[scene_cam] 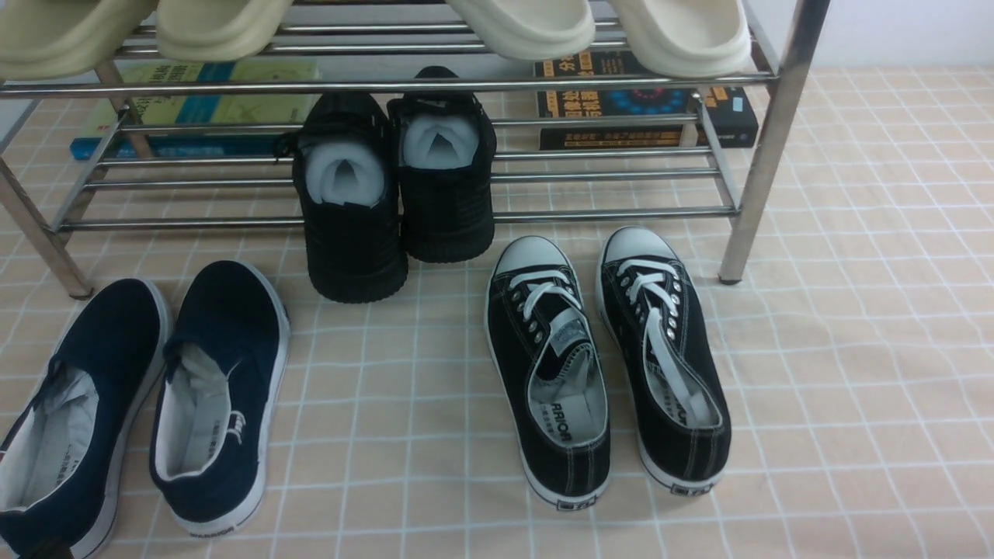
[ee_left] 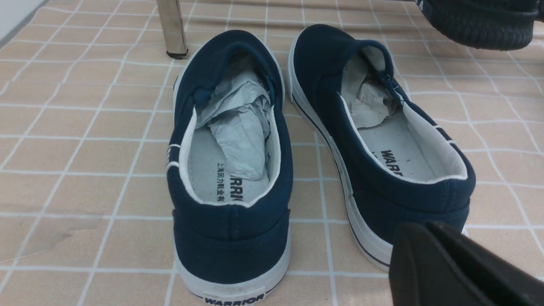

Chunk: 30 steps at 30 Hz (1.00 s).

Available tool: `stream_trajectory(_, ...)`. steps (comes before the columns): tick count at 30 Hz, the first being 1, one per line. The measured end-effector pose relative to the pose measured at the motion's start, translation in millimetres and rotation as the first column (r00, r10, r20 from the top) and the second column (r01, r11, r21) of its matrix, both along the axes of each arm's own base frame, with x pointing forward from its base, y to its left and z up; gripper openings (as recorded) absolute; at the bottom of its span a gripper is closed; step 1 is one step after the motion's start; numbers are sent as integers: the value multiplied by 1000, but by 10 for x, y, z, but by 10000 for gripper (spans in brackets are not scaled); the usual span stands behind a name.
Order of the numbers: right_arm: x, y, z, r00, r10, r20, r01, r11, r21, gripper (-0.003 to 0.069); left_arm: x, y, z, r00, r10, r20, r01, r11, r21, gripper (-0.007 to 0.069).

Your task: Take the shoes off the shelf from the light coffee tablecloth by hand.

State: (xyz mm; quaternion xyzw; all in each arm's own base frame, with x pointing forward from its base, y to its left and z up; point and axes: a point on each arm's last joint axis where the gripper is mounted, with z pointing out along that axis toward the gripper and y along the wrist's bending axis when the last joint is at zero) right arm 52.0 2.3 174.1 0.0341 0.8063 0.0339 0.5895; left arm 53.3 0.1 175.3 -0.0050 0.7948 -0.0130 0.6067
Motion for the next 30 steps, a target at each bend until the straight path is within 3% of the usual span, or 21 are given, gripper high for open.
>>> stream_trajectory(30, 0, 0, 0, 1000, 0, 0, 0, 1000, 0, 237, -3, 4, -10, 1000, 7, -12, -7, 1000, 1, 70)
